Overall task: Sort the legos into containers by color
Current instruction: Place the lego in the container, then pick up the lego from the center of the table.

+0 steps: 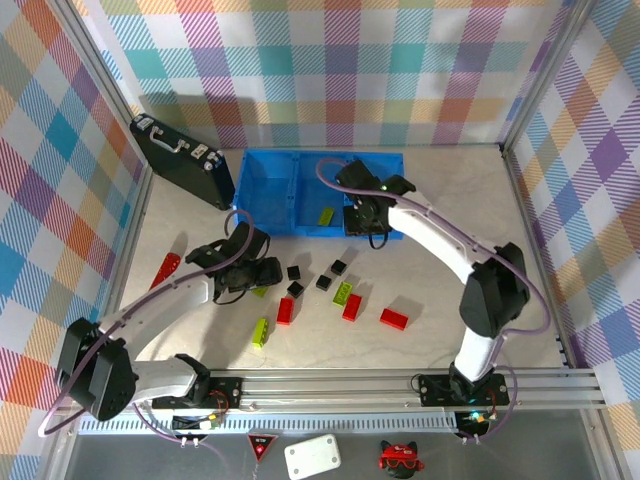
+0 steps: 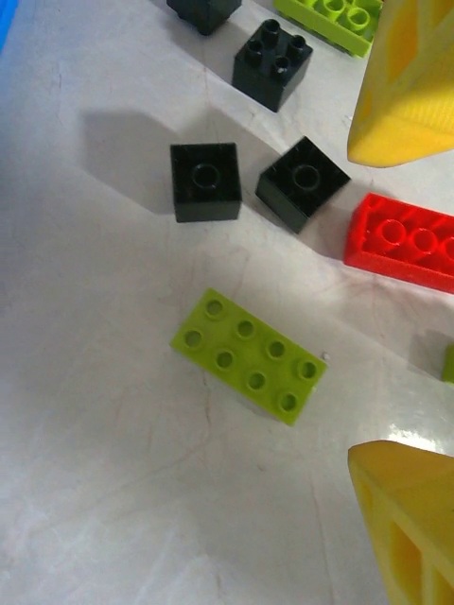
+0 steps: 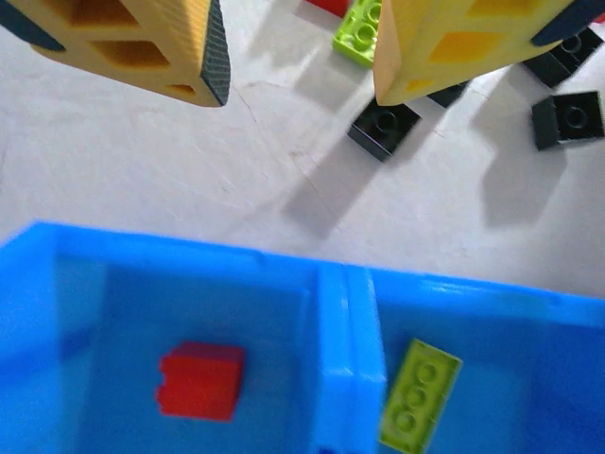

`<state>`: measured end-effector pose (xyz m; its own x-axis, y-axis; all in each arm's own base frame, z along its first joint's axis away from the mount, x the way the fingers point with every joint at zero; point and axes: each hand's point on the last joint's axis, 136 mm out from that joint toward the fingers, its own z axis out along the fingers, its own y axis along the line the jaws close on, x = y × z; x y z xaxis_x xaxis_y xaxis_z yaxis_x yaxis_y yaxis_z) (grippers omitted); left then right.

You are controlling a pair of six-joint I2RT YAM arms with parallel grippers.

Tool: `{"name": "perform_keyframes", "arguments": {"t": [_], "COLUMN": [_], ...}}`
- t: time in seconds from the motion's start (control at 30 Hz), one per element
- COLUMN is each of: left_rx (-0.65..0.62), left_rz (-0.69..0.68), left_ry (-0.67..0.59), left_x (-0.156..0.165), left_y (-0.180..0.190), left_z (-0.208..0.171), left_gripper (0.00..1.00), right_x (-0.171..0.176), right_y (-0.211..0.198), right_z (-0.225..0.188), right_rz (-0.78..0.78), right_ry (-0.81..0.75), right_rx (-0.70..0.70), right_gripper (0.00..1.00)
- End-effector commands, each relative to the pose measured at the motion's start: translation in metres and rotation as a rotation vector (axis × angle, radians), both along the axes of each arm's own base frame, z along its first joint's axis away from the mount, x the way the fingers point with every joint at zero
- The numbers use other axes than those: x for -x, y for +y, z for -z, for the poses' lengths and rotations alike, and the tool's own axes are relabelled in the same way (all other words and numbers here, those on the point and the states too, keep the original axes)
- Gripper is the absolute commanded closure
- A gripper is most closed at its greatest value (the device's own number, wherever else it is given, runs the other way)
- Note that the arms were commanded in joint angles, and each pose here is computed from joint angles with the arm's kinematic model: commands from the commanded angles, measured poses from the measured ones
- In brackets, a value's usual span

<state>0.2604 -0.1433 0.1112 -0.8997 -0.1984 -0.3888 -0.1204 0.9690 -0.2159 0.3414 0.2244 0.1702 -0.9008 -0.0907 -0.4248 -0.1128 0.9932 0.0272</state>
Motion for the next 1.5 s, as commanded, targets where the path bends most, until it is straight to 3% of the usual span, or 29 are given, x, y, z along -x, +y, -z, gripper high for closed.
{"name": "perform_keyframes", "arguments": {"t": [0.0,0.43,0.63,1.2,1.47], "left_rx": [-0.013,-0.107,-0.088,-0.143,-0.143], "left_rz": [0.020,0.027,0.020,0.001,0.007], "left_ry": [-0.044,-0.001,0.023,0.115,0.132], "left_x": [-0.018,-0.055,-0.063,-0.056,-0.053], "left_y": [-0.013,-0.059,-0.076,-0.075,-0.076], "left_z": [-0.010,0.012,0.030,0.077,0.083], "left_gripper": [0.25,0.34,0.37,0.46,0.56], "right_x": [0.010,0.050,0.061,0.071,0.071], "right_y": [-0.021,-0.089,-0.104,-0.114,-0.112], "right_z": [-0.010,-0.009,-0.009,-0.003,-0.004], "right_rz": [0.065,0.186,0.211,0.231,0.224], "right_ry": [-0.046,-0.084,-0.085,-0.071,-0.064], "right_rx": [-0.007,0.076,0.086,0.080,0.071], "right_gripper": [0.54,0.54,0.53,0.51,0.50]}}
